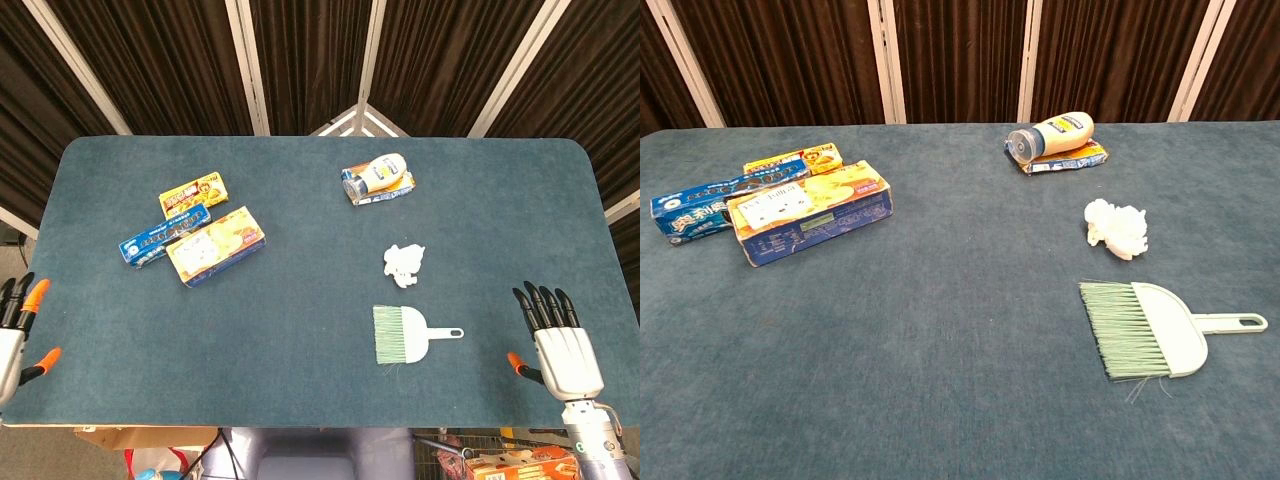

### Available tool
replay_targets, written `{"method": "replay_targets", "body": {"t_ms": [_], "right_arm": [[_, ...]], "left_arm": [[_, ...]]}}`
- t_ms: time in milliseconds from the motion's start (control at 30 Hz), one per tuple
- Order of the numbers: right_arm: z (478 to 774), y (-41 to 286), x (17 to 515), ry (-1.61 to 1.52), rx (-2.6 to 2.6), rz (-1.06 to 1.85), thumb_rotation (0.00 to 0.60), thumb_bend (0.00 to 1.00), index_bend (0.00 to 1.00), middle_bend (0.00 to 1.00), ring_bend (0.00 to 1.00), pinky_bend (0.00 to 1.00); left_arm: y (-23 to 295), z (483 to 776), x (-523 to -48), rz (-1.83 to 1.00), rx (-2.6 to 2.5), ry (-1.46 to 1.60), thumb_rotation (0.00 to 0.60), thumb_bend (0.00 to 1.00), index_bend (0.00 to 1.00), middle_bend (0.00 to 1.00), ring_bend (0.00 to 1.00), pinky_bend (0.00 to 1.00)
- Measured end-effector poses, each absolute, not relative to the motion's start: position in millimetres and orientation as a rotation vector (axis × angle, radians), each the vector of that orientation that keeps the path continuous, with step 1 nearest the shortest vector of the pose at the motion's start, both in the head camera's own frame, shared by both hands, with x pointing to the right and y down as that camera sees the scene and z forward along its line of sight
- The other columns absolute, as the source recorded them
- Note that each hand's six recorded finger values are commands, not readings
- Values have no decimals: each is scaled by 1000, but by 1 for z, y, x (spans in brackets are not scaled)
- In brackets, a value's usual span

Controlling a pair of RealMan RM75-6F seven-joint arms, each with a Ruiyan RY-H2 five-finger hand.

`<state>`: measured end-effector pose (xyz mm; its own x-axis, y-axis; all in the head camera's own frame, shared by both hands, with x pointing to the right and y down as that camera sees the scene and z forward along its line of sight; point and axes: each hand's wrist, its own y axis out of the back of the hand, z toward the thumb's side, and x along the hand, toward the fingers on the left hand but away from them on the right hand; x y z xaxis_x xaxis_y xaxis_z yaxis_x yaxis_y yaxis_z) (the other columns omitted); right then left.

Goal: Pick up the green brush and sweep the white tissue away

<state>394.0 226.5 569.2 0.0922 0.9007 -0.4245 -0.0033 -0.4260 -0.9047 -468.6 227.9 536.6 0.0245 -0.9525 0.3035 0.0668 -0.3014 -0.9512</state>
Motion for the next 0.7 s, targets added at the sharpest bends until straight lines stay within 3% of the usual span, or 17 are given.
{"method": "replay_targets", "body": {"t_ms": [700], "right_arm": [[573,228,388,-878,-1604,1427,600,233,0,0,0,0]], "left_arm": [[223,545,-474,-1451,-1429,1037,600,86,0,0,0,0]]}}
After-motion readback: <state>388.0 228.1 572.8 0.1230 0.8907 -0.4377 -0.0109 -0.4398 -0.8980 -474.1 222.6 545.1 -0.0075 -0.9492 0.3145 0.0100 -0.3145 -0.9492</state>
